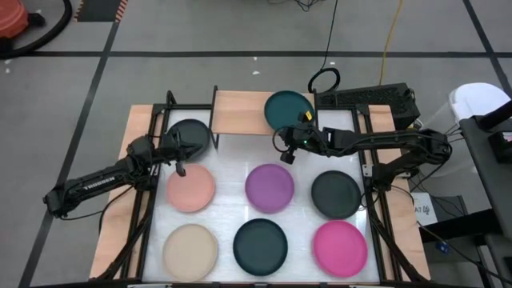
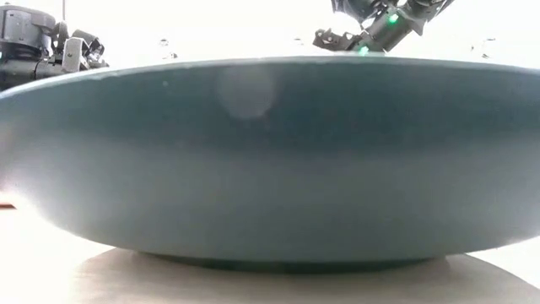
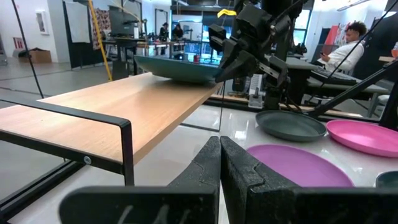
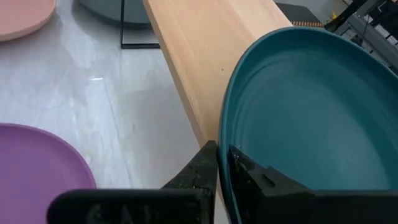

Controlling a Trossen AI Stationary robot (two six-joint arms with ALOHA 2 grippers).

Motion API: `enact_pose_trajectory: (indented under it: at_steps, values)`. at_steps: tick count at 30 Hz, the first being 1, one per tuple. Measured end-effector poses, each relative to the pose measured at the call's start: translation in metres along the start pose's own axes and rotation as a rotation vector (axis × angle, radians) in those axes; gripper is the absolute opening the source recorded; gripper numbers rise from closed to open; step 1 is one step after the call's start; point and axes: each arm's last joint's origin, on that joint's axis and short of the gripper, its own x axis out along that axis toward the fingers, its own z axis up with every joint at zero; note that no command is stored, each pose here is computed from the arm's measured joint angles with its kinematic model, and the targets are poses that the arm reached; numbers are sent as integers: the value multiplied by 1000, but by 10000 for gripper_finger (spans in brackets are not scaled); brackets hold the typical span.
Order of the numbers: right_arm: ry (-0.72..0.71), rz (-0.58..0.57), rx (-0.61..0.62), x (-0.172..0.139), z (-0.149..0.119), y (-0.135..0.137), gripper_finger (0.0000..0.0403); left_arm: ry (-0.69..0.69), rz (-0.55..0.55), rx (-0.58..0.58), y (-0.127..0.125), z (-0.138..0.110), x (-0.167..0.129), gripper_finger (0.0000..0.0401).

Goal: Place and stack plates onto a shelf
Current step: Put the top dark green plate on the shelf, then stack the light orange plate on top of the dark green plate on the shelf

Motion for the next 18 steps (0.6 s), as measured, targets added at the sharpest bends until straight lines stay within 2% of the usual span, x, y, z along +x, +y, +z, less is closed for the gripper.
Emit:
enact_pose_trajectory:
  at_steps: [7,18]
  values:
    - [-33,1,12,-10,4,-3,22,0,0,0,0,0,0,4]
    - [-167,16,46,-42,19,-7,22,0,0,0,0,0,0,4]
